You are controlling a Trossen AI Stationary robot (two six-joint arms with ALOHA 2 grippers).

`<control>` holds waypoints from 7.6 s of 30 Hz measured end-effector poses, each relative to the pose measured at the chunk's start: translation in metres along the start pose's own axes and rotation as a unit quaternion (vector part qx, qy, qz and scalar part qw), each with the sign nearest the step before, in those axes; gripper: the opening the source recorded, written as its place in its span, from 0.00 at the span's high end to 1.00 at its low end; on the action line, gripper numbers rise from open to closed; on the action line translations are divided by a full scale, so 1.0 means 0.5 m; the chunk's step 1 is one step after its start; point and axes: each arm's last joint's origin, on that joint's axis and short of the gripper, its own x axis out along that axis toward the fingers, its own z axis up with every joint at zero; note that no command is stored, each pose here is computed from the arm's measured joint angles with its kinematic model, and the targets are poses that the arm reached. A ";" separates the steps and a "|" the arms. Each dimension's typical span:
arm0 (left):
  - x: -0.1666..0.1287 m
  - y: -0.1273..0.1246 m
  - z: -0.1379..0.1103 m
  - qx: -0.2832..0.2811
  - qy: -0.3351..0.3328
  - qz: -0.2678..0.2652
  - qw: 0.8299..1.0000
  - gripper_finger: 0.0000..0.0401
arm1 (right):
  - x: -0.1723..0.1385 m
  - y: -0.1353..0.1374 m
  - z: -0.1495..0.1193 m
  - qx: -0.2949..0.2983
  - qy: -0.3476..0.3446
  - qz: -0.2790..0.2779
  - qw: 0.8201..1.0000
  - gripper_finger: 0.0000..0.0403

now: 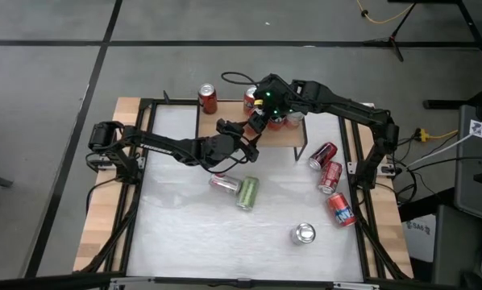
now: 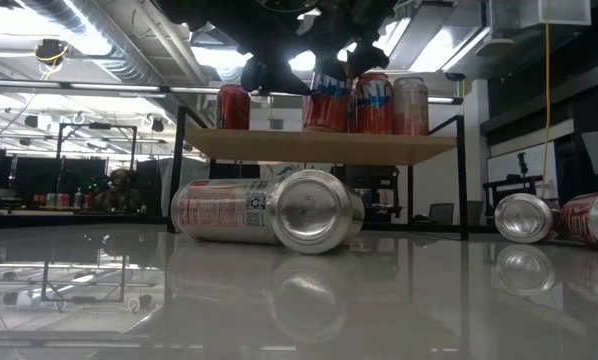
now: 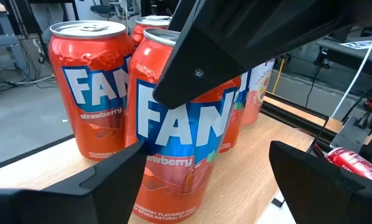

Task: Place canned beverage on shelf
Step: Put the orange soda can aligned with the other soda can on the shelf, then put the green soda can on the shelf

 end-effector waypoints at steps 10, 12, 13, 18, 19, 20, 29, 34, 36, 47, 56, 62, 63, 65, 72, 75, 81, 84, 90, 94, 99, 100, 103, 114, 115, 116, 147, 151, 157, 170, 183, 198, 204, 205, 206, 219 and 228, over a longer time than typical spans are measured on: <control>0.000 0.000 0.000 0.000 0.001 0.000 1.000 0.18 | 0.000 0.000 0.000 -0.001 0.000 0.000 1.000 0.29; 0.000 0.000 -0.001 0.000 0.001 -0.001 1.000 0.18 | 0.000 0.000 0.000 -0.003 0.000 0.000 1.000 0.26; 0.000 0.000 -0.001 0.000 0.001 -0.002 1.000 0.18 | 0.000 0.000 0.000 -0.003 0.000 0.000 1.000 0.24; 0.001 0.001 -0.005 0.007 0.009 -0.002 1.000 0.18 | 0.000 0.001 0.000 -0.003 0.000 0.006 1.000 0.13; 0.001 0.001 -0.006 0.009 0.011 -0.001 1.000 0.18 | 0.000 0.001 0.000 -0.003 0.000 0.005 1.000 0.12; 0.001 0.001 -0.007 0.012 0.014 0.000 1.000 0.18 | 0.000 0.001 0.000 -0.003 0.000 0.005 1.000 0.11; 0.000 0.003 -0.010 0.022 0.020 0.005 1.000 0.18 | -0.007 0.000 0.000 -0.004 -0.005 0.002 1.000 0.10; -0.004 -0.002 -0.012 0.024 0.021 0.002 0.999 0.18 | -0.051 -0.004 0.002 -0.027 -0.032 0.001 0.999 0.10; -0.010 -0.007 -0.015 0.029 0.025 -0.003 0.999 0.18 | -0.078 -0.006 0.001 -0.027 -0.048 -0.002 0.998 0.10; -0.074 -0.063 -0.046 0.071 0.055 -0.061 0.994 0.18 | -0.225 0.019 -0.047 -0.092 -0.085 0.032 0.992 0.10; -0.060 -0.083 -0.064 0.069 0.062 -0.141 0.986 0.18 | -0.265 0.142 -0.124 -0.188 -0.100 0.012 0.977 0.10; -0.026 -0.081 -0.074 0.090 0.034 -0.131 0.987 0.18 | -0.276 0.201 -0.171 -0.241 -0.089 0.027 0.966 0.10; -0.020 -0.075 -0.072 0.089 0.033 -0.124 0.988 0.18 | -0.279 0.207 -0.176 -0.246 -0.089 0.031 0.965 0.10; -0.007 -0.064 -0.068 0.086 0.031 -0.113 0.989 0.18 | -0.283 0.214 -0.183 -0.252 -0.090 0.037 0.963 0.10; 0.033 -0.031 -0.058 0.068 0.031 -0.122 0.990 0.18 | -0.284 0.220 -0.184 -0.253 -0.095 0.041 0.962 0.10; 0.043 -0.024 -0.061 0.063 0.036 -0.118 0.990 0.18 | -0.284 0.219 -0.183 -0.251 -0.100 0.028 0.962 0.10; 0.059 -0.009 -0.059 0.053 0.035 -0.105 0.992 0.18 | -0.284 0.218 -0.183 -0.251 -0.102 0.023 0.962 0.10; 0.067 0.000 -0.056 0.050 0.033 -0.097 0.993 0.18 | -0.284 0.218 -0.183 -0.251 -0.102 0.023 0.962 0.10; 0.081 0.016 -0.051 0.046 0.033 -0.094 0.994 0.18 | -0.284 0.218 -0.184 -0.252 -0.100 0.022 0.962 0.10; 0.082 0.017 -0.051 0.045 0.036 -0.104 0.993 0.18 | -0.284 0.217 -0.185 -0.254 -0.097 0.020 0.962 0.10; 0.067 -0.004 -0.057 0.036 0.043 -0.138 0.989 0.18 | -0.283 0.215 -0.186 -0.256 -0.092 0.018 0.962 0.10; 0.061 -0.010 -0.058 0.038 0.044 -0.144 0.988 0.18 | -0.283 0.215 -0.187 -0.256 -0.091 0.018 0.962 0.10; 0.044 -0.029 -0.063 0.041 0.045 -0.160 0.985 0.18 | -0.283 0.214 -0.188 -0.258 -0.087 0.015 0.962 0.10; -0.059 -0.077 -0.022 0.047 0.043 -0.240 0.969 0.18 | -0.277 0.188 -0.226 -0.208 0.031 0.000 0.978 0.10; -0.067 -0.079 -0.021 0.051 0.048 -0.245 0.967 0.18 | -0.274 0.188 -0.229 -0.205 0.038 0.005 0.978 0.10; -0.077 -0.081 -0.017 0.053 0.049 -0.250 0.966 0.18 | -0.271 0.189 -0.232 -0.201 0.049 0.011 0.978 0.10; -0.187 -0.109 -0.042 0.074 0.147 -0.283 0.945 0.18 | -0.236 0.319 -0.420 -0.084 0.132 0.120 0.980 0.10; -0.191 -0.105 -0.053 0.032 0.187 -0.264 0.946 0.18 | -0.218 0.324 -0.422 -0.074 0.092 0.112 0.987 0.10; -0.210 -0.099 -0.078 -0.040 0.265 -0.219 0.938 0.18 | -0.191 0.317 -0.421 -0.064 0.072 0.090 0.991 0.10; -0.205 -0.131 -0.145 -0.116 0.248 -0.134 0.952 0.18 | -0.156 0.284 -0.380 -0.053 0.039 0.035 0.997 0.10; -0.185 -0.154 -0.236 -0.153 0.268 -0.086 0.947 0.18 | -0.150 0.274 -0.367 -0.074 0.013 0.009 0.997 0.10; -0.167 -0.162 -0.289 -0.145 0.276 -0.074 0.947 0.18 | -0.150 0.272 -0.365 -0.099 -0.006 -0.007 0.995 0.10; -0.160 -0.167 -0.312 -0.152 0.284 -0.072 0.944 0.18 | -0.146 0.275 -0.366 -0.113 -0.003 -0.009 0.994 0.10; -0.160 -0.167 -0.315 -0.150 0.287 -0.073 0.943 0.18 | -0.144 0.276 -0.366 -0.114 -0.002 -0.009 0.993 0.10; -0.160 -0.168 -0.316 -0.149 0.288 -0.075 0.943 0.18 | -0.142 0.277 -0.367 -0.117 0.000 -0.011 0.993 0.10; -0.162 -0.167 -0.325 -0.067 0.307 -0.112 0.943 0.18 | -0.061 0.316 -0.404 -0.192 0.099 0.004 0.976 0.10; -0.160 -0.169 -0.321 -0.024 0.279 -0.122 0.952 0.18 | -0.059 0.318 -0.406 -0.215 0.109 0.016 0.970 0.10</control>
